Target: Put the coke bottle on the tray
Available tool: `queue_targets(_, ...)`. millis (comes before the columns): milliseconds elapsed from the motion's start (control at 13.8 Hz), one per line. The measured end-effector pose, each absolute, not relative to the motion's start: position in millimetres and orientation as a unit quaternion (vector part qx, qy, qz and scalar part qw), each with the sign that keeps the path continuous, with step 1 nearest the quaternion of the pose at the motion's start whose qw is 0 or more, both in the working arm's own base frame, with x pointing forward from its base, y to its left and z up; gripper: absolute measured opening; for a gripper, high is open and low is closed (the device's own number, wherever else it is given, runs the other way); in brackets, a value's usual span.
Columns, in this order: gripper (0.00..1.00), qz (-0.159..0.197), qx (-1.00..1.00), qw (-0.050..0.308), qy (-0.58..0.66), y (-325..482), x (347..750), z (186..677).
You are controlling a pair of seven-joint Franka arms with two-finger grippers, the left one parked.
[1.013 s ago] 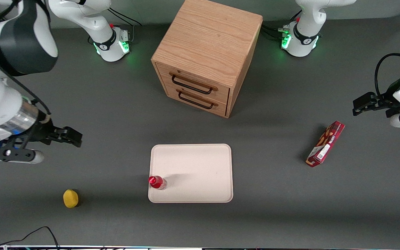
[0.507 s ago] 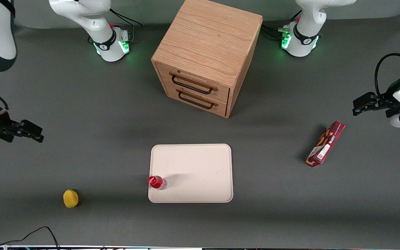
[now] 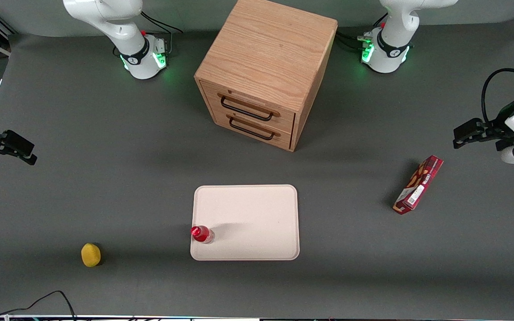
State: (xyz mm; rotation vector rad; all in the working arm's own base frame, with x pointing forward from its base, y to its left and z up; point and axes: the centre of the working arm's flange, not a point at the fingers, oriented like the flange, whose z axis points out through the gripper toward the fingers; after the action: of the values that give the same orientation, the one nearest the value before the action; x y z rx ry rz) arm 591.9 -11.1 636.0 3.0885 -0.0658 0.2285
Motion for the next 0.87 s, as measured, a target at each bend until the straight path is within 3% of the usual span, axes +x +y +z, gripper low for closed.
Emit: queue_targets(868, 1.00, 0.062, 0.998, 0.021, -0.019, -8.3, 578.5, 642.5)
